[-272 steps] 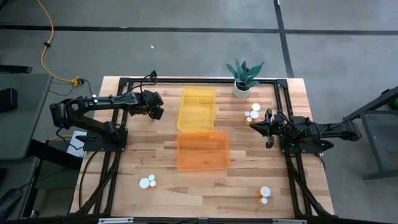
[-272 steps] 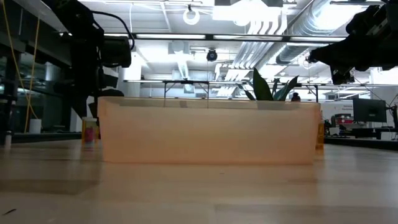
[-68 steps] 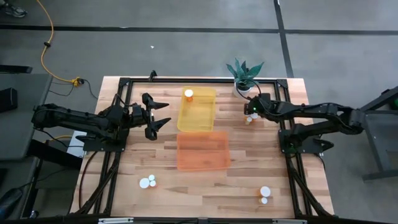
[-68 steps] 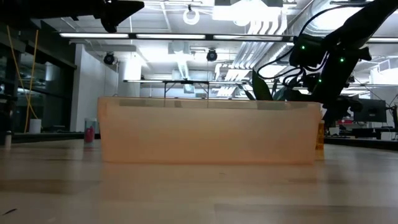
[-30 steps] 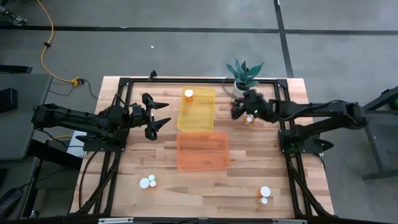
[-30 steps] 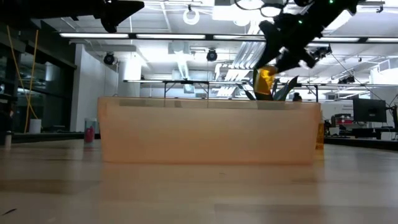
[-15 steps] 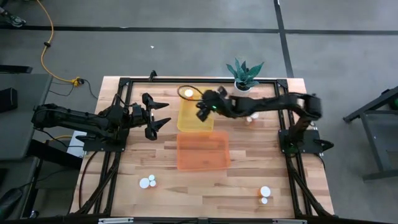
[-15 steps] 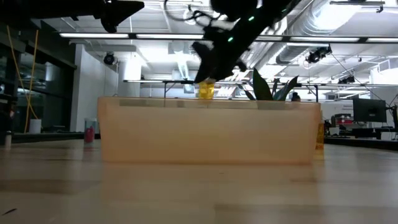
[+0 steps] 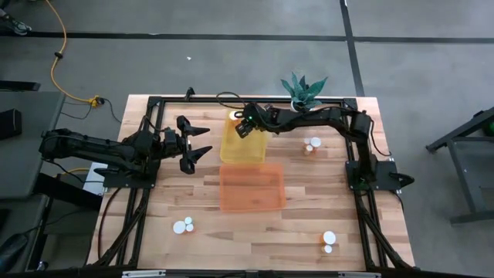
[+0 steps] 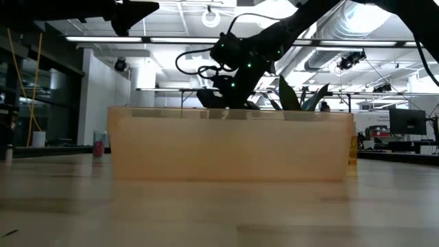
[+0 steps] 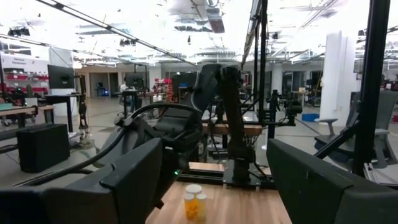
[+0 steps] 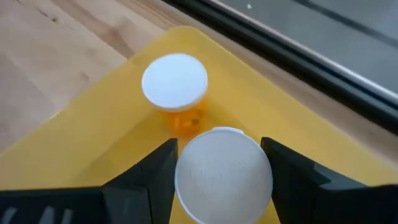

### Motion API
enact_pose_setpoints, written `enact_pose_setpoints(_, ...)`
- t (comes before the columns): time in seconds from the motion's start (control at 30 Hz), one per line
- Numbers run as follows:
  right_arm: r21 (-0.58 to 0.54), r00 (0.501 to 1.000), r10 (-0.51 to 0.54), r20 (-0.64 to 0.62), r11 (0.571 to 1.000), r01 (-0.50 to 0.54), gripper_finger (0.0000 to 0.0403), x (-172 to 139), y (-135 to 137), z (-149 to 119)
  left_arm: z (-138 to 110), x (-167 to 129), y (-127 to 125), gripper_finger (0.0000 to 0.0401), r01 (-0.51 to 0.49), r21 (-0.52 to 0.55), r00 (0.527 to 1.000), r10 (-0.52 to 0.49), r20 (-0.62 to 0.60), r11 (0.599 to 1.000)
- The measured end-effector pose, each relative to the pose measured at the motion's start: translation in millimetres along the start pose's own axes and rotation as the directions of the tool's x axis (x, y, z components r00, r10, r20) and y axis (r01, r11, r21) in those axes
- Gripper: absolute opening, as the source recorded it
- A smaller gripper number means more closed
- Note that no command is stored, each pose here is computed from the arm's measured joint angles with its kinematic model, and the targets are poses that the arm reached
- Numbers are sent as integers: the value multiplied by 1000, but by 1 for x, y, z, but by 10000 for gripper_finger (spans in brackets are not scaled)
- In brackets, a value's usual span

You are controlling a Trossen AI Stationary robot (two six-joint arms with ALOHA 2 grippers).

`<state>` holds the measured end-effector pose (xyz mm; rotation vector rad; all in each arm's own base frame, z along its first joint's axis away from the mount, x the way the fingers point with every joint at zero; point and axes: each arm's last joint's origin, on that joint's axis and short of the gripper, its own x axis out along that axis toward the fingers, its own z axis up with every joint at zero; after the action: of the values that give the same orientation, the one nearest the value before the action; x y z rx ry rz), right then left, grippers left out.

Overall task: Pick and place medicine bottles into bin by pill shape (circle, oval)
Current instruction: Put the orange capsule bottle into the yellow bin

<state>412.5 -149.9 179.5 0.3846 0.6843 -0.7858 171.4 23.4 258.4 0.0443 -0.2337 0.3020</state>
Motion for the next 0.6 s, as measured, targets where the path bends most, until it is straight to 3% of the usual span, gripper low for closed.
enact_pose_setpoints(0.6,65,998,-13,-60,998,17,197,4,-8,-4,0,0,0,280,2,-18,1000,-2,-3,1000)
